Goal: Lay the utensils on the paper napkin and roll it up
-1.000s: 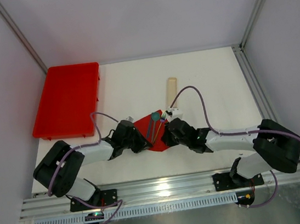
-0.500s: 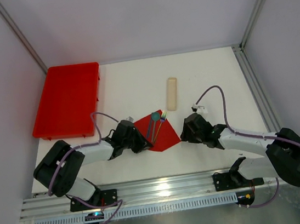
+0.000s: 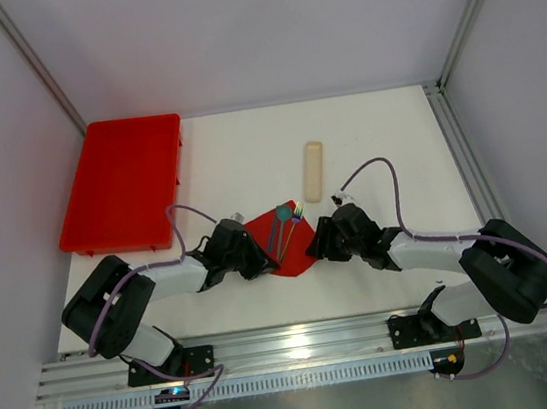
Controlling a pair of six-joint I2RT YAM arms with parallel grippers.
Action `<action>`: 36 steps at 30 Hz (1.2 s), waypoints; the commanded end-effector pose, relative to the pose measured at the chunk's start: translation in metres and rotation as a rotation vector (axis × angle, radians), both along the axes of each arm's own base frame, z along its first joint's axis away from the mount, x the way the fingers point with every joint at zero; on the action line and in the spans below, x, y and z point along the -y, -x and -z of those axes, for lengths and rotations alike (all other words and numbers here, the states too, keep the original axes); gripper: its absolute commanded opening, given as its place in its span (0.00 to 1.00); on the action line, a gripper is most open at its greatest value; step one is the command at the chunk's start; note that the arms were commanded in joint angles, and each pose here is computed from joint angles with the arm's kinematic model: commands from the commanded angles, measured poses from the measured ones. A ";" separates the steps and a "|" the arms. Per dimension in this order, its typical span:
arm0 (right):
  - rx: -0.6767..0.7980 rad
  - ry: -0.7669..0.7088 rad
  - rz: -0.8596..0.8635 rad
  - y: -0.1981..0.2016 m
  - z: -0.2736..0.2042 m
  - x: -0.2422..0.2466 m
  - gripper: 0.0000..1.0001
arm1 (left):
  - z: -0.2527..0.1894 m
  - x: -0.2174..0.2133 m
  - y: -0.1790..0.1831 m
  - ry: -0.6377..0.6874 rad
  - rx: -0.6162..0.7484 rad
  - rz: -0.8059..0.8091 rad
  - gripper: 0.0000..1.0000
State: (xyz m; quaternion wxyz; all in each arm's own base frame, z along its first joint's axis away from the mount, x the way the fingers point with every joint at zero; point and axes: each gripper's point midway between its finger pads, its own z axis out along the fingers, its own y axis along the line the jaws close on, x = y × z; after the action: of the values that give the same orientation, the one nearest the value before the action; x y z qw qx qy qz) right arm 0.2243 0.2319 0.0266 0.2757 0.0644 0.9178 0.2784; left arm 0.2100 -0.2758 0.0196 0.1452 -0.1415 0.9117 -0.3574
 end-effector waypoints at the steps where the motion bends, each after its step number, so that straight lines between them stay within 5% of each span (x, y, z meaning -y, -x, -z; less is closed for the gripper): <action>1: -0.077 -0.019 -0.073 0.015 0.016 -0.009 0.53 | -0.006 0.005 -0.005 0.013 0.034 0.011 0.00; 21: 0.108 -0.347 -0.120 -0.008 -0.034 -0.056 0.47 | -0.009 0.005 -0.005 0.013 0.036 0.009 0.00; 36: 0.181 -0.399 -0.066 -0.017 -0.039 -0.040 0.43 | -0.010 0.004 -0.005 0.012 0.035 0.009 0.00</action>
State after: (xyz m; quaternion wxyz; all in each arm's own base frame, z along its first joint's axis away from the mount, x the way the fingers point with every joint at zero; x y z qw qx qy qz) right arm 0.2261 0.2679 0.0390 0.2835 0.0688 0.8508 0.4370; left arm 0.2099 -0.2757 0.0196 0.1451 -0.1416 0.9118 -0.3572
